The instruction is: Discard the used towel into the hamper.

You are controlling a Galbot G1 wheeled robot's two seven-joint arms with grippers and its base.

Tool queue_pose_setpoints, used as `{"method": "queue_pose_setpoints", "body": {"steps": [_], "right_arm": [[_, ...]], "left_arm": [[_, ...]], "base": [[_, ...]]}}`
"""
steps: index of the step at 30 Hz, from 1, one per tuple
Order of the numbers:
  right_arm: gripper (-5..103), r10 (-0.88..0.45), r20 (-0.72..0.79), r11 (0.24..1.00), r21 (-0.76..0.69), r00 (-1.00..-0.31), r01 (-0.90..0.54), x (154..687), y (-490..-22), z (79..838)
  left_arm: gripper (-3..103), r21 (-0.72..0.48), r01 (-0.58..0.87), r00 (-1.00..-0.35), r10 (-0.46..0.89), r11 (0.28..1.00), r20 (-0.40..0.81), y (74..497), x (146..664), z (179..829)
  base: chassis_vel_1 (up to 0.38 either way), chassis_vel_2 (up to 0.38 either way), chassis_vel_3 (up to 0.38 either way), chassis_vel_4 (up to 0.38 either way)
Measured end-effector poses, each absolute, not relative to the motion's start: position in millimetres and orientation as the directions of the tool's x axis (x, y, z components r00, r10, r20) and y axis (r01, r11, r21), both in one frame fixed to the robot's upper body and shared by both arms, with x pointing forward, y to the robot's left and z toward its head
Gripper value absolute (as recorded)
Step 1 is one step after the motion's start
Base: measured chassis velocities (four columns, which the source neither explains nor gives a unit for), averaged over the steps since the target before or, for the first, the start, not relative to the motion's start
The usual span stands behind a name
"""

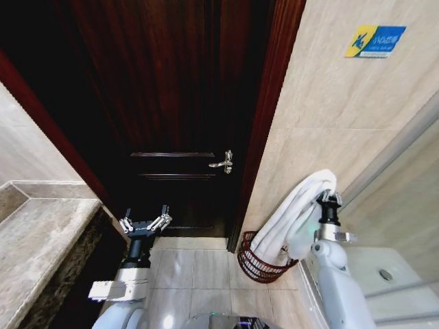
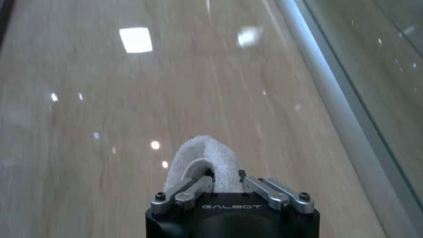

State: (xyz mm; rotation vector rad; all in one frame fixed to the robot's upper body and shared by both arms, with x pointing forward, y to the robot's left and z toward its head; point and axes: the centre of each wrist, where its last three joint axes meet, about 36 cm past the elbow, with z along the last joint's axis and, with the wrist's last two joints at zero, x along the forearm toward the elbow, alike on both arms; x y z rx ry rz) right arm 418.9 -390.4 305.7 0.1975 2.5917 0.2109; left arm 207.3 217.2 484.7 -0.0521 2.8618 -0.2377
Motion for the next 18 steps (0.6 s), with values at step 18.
{"method": "queue_pose_setpoints", "body": {"steps": [18], "right_arm": [[8, 0.205, -0.365, 0.970, 0.200, -0.908, 0.139, 417.0, -382.4, 223.2]], "left_arm": [[100, -0.167, -0.014, -0.963, -0.058, 0.986, -0.262, 217.2, 207.3, 484.7]], "base": [[0.000, 0.000, 0.000, 0.000]]}}
